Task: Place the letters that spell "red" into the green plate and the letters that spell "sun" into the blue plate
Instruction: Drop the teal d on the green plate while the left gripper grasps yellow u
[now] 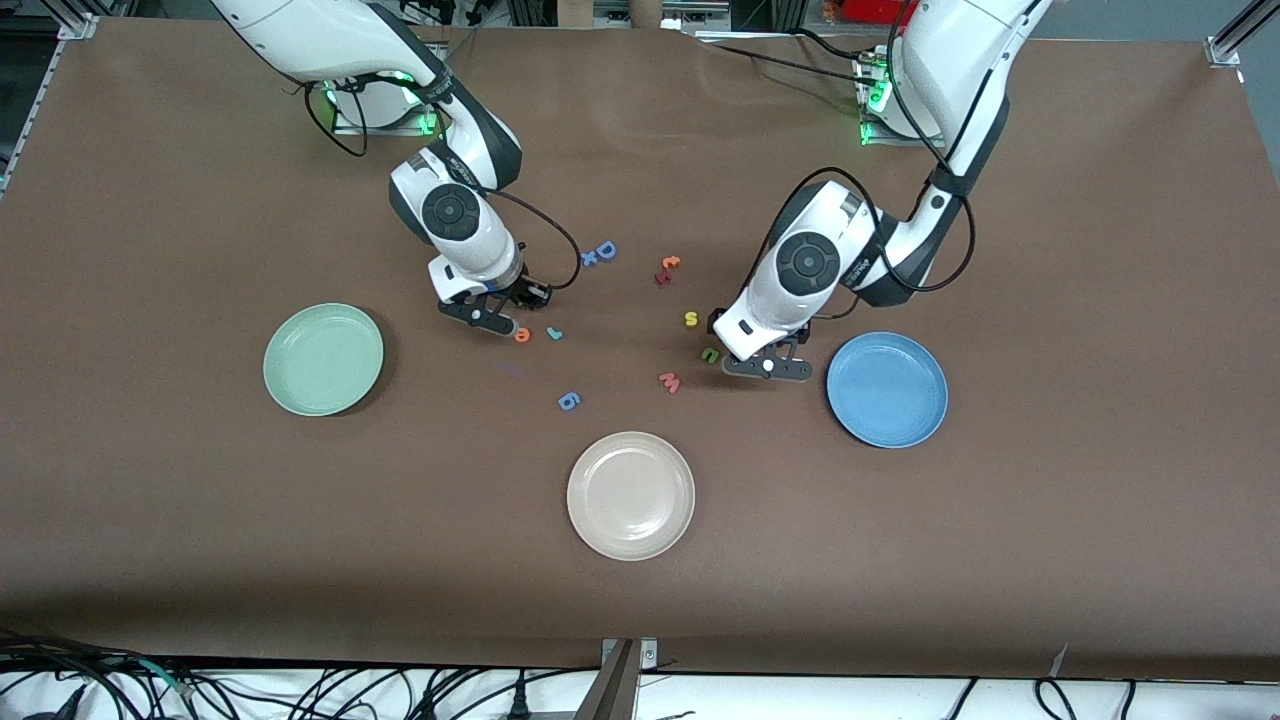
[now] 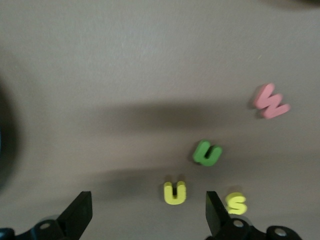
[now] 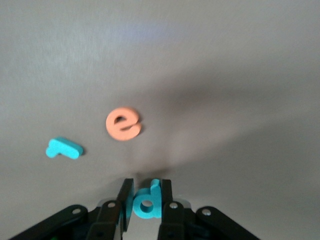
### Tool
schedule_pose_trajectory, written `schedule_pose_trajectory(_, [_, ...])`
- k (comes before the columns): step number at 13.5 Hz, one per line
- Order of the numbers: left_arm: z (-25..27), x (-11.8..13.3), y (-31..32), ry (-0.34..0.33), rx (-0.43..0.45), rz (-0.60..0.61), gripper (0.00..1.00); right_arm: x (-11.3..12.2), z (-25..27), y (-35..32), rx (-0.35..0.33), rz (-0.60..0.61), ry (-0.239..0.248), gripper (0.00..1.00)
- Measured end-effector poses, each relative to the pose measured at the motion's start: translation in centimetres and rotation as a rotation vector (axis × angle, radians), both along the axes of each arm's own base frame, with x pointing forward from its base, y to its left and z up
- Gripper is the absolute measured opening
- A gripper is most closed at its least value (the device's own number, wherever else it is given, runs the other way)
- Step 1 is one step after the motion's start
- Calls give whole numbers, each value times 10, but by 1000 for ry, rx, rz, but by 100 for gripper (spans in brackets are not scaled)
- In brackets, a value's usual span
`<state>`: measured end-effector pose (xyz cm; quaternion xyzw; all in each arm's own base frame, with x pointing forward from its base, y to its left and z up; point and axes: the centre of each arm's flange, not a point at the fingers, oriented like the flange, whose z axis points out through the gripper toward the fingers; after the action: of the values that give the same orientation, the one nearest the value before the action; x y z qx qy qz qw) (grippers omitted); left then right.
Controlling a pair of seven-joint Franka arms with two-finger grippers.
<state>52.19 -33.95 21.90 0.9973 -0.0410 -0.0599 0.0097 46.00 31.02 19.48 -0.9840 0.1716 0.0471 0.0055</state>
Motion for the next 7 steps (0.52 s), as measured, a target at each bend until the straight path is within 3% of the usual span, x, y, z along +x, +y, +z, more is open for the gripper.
schedule_pose_trajectory(3, [-12,-19,-17,-18,48,-4,100,27,42,-12,-70,22,24,26])
schedule_pose_trajectory(7, [-34,-21,-23,-44,18,22,99,83,81,-83,-148,122,88,26])
